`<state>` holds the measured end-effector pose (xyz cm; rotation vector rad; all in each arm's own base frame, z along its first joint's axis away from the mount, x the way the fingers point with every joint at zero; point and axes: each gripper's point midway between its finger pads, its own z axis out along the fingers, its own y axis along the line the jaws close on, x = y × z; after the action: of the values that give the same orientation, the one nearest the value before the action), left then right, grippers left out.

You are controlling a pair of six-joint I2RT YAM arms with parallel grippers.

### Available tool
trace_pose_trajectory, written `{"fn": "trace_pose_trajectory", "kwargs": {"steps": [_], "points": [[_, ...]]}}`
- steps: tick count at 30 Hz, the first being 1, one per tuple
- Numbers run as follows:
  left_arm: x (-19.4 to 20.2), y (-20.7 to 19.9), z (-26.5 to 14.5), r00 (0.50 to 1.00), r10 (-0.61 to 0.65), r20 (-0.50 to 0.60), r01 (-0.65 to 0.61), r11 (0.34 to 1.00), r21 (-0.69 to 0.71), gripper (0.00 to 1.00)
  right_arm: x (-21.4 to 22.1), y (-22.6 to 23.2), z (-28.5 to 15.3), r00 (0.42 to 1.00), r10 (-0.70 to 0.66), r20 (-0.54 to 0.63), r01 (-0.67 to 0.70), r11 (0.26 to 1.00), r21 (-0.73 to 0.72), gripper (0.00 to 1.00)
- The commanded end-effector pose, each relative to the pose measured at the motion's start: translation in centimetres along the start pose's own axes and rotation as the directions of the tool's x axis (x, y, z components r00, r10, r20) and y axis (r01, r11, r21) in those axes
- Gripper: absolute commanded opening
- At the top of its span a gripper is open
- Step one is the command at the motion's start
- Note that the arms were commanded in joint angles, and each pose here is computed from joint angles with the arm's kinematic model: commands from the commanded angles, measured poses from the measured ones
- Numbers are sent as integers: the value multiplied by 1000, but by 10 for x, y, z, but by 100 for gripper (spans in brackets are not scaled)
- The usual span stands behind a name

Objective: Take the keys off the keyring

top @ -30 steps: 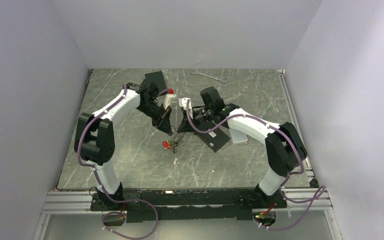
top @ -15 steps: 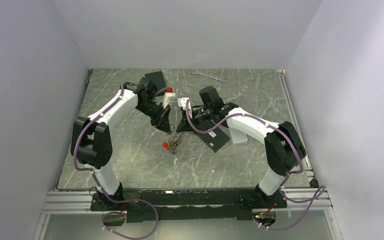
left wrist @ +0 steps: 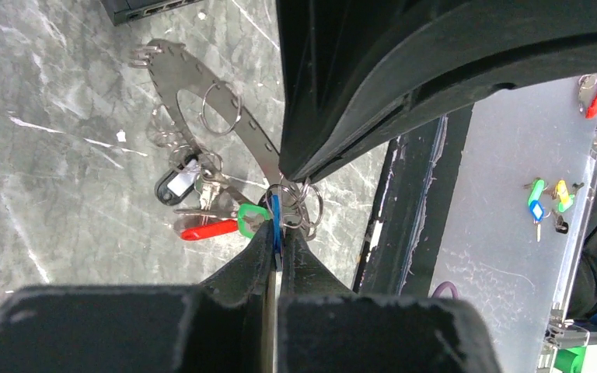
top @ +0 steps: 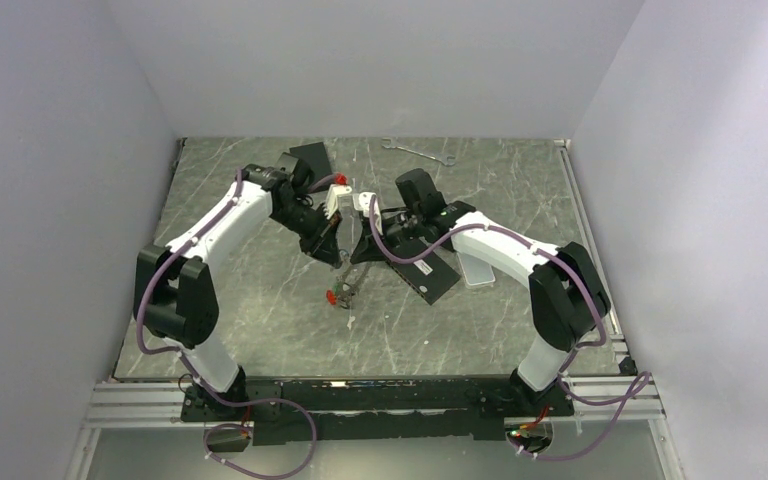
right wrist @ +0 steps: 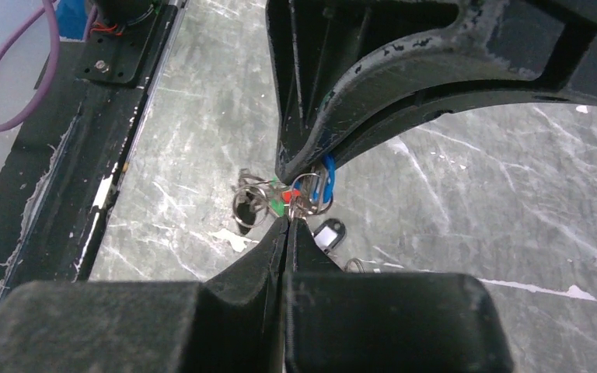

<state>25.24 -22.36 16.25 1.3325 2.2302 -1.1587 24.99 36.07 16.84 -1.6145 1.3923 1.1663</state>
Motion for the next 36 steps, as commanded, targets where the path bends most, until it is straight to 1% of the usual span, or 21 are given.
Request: {"fn": "trace_pose_trajectory", "kwargs": {"steps": [1,4,6,10,11,17,19,21,25,27,33,36], "points": [[-34,-28,-16,984,116,136,-120,992,25,0,6,12,9,999,17,-34,-19,999,-51,0],[-35,-31,-16,985,104,141,-111,993,41,0,4,11,10,999,7,-38,-9,999,-43,0],[-35,-32,-16,985,98,145,-106,993,44,0,3,10,9,999,3,-36,-4,1000,-27,5],[-32,-30,-16,986,85,145,-91,995,35,0,-6,4,-3,1000,-10,-23,11,1000,14,12],[-32,-29,-16,987,78,144,-84,996,32,0,-8,3,-6,1000,-11,-17,11,1000,25,14],[-32,-24,-17,988,51,142,-55,998,25,0,-19,-10,-29,1000,11,17,-12,995,95,40],[-33,-24,-17,988,47,145,-51,998,27,0,-23,-13,-36,999,17,30,-21,993,114,46],[-34,-24,-17,988,39,148,-44,999,30,0,-28,-17,-44,998,30,50,-36,991,132,50],[-36,-21,-17,989,13,146,-16,1000,20,0,-38,-27,-60,993,76,95,-93,978,187,53],[-36,-17,-16,990,-5,142,5,1000,5,0,-38,-30,-63,990,101,100,-122,967,223,53],[-39,0,-16,984,-107,143,119,990,-76,0,-27,-27,-62,952,276,132,-302,918,256,48],[-39,9,-16,972,-181,150,201,972,-125,0,-28,-20,-57,932,321,170,-355,903,242,47]]}}
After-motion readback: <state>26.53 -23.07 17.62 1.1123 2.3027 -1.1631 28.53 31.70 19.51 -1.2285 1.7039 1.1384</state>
